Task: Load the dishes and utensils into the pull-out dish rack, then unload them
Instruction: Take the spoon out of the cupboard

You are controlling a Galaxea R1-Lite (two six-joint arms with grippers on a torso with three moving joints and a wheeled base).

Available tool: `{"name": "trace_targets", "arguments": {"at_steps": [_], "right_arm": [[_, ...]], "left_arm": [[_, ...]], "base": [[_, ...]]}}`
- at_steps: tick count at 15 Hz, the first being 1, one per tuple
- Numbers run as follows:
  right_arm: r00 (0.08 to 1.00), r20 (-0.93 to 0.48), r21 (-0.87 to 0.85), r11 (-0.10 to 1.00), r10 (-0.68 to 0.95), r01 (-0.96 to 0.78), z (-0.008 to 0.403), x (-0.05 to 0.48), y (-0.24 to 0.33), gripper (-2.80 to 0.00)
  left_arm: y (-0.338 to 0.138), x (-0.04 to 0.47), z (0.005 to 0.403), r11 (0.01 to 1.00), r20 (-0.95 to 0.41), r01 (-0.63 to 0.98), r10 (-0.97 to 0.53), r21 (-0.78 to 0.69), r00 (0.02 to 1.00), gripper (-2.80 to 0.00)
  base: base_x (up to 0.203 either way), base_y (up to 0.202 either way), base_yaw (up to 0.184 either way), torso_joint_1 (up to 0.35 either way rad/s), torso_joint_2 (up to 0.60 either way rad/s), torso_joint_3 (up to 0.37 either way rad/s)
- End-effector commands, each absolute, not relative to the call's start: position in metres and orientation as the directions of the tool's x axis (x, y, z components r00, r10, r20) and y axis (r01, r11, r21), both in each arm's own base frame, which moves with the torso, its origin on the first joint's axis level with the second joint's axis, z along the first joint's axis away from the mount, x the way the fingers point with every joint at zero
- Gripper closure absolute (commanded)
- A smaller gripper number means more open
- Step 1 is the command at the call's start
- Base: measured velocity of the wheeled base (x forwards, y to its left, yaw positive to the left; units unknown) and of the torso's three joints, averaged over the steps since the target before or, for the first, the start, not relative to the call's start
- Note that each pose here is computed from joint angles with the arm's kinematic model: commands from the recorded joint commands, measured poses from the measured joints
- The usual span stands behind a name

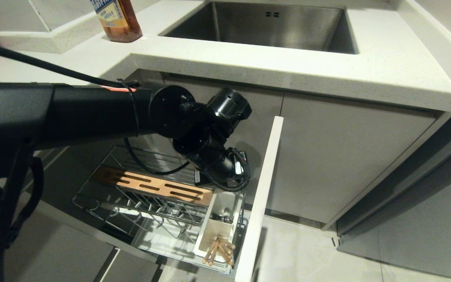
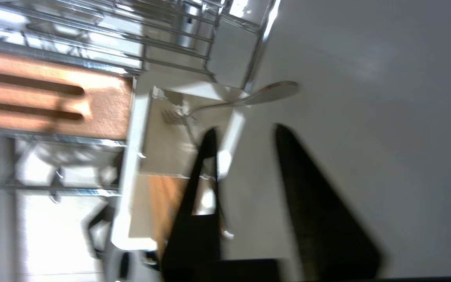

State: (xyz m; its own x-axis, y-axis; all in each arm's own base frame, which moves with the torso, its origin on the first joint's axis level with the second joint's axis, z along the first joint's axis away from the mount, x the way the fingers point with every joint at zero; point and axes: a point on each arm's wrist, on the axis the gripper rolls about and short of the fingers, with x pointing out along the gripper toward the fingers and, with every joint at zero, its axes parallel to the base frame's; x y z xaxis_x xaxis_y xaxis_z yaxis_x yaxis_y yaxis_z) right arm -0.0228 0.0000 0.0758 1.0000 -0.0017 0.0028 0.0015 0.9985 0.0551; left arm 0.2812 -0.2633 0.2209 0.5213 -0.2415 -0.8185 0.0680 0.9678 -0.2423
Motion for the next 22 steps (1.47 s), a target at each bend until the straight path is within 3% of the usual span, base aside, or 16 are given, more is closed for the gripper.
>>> {"name": "trace_targets", "arguments": {"at_steps": [1,10,22], "right_arm": [[1.000,0.003,0.055,0.998,-0.002,0.001,0.076,-0.023,0.000,0.00],[1.000,0.003,0.055,0.998,-0.002,0.001,0.076,-0.023,0.000,0.00],[1.000,0.003,0.055,0.998,-0.002,0.001,0.076,-0.023,0.000,0.00]], "left_arm": [[-0.265,0.279,0.228,0.962,-0.814,0.030,-0.247,-0.272,0.526,-2.80],[-0.281,0.289,0.199,0.950,-0.845,-0.135,-0.178,-0.280,0.505,-2.80],[-0.286,0.296,0.185,0.953,-0.854,-0.154,-0.154,-0.262,0.497,-2.80]], "base": [[0.000,0.000,0.000,0.000,0.00,0.000],[0.000,0.000,0.000,0.000,0.00,0.000],[0.000,0.000,0.000,0.000,0.00,0.000]]}}
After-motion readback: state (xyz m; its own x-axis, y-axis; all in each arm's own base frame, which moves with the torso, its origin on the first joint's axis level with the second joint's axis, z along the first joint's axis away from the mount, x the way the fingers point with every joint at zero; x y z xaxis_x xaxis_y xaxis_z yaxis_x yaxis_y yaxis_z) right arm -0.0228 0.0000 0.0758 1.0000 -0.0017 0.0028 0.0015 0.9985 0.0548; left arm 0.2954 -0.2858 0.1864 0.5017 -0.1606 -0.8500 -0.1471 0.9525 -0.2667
